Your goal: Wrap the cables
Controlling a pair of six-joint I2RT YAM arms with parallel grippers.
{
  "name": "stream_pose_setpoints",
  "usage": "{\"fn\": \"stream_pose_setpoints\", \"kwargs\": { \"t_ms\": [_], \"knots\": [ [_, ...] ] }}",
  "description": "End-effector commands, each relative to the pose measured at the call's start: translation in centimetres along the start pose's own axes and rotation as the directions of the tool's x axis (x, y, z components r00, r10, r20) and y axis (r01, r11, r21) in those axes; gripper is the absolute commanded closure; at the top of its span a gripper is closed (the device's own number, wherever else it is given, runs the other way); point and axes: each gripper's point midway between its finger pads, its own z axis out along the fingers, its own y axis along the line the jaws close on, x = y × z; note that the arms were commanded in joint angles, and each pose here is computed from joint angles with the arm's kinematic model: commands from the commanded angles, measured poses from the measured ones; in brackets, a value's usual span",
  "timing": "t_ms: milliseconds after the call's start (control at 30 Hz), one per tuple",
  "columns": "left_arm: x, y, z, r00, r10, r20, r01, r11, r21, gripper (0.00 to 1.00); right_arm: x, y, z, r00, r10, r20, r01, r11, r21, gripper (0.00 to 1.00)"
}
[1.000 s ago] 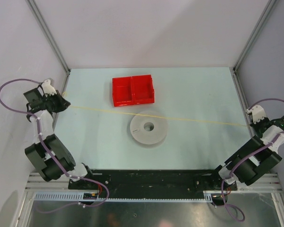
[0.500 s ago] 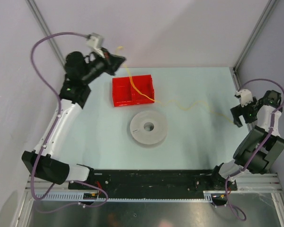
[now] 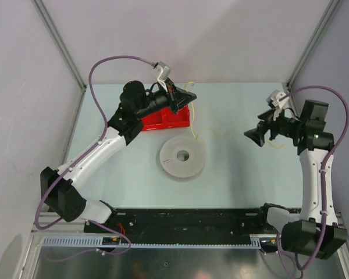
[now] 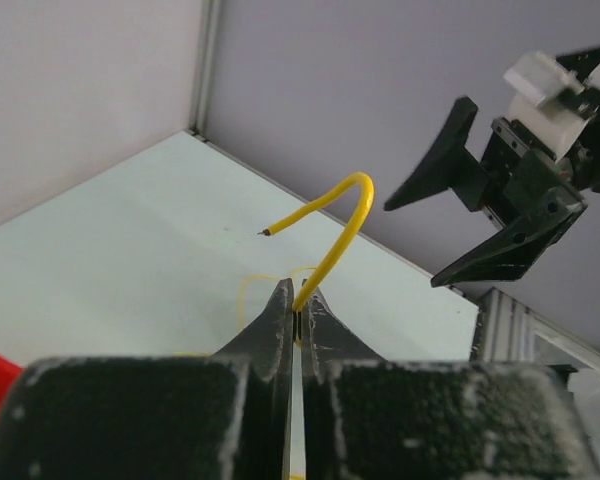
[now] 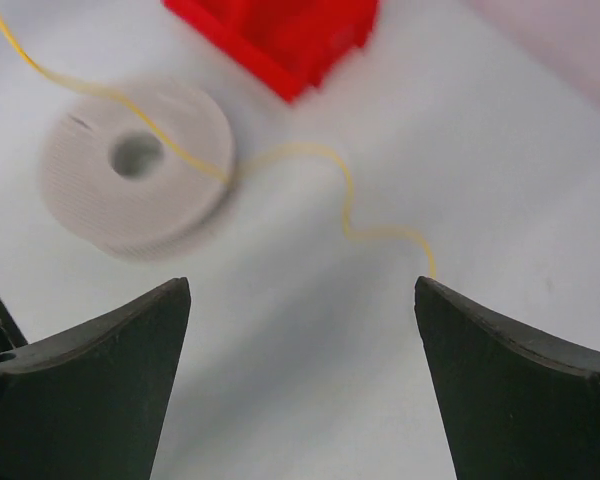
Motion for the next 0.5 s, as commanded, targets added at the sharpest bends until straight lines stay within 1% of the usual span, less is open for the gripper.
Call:
{"fn": "stream_pose_setpoints", "kwargs": {
  "t_ms": [0, 100, 233, 333, 467],
  "knots": [
    [-2.0, -3.6, 0.5, 0.995, -0.040, 0.090, 0.030, 0.994, 0.109, 1.00, -10.0, 4.1, 1.4, 0.961, 0.030, 0.275, 0.014, 0.987, -0.158, 0.03],
    [-1.7, -4.4, 0.7, 0.993, -0.072, 0.094, 0.059, 0.990, 0.129, 1.00, -13.5, 7.1, 2.7, 0.937, 0.060, 0.345, 0.028, 0.969, -0.247, 0.05],
    [-1.4, -5.2, 0.7, 0.991, -0.094, 0.094, 0.078, 0.985, 0.153, 1.00, -16.4, 11.0, 4.8, 0.915, 0.092, 0.393, 0.050, 0.940, -0.338, 0.06],
    [-0.9, -5.9, 0.7, 0.991, -0.099, 0.088, 0.083, 0.982, 0.170, 1.00, -17.8, 12.4, 6.0, 0.902, 0.122, 0.414, 0.047, 0.926, -0.374, 0.08],
    [-0.3, -6.6, 0.6, 0.992, -0.095, 0.078, 0.079, 0.979, 0.186, 1.00, -19.6, 12.8, 6.7, 0.874, 0.182, 0.450, 0.021, 0.912, -0.411, 0.11]
  ]
}}
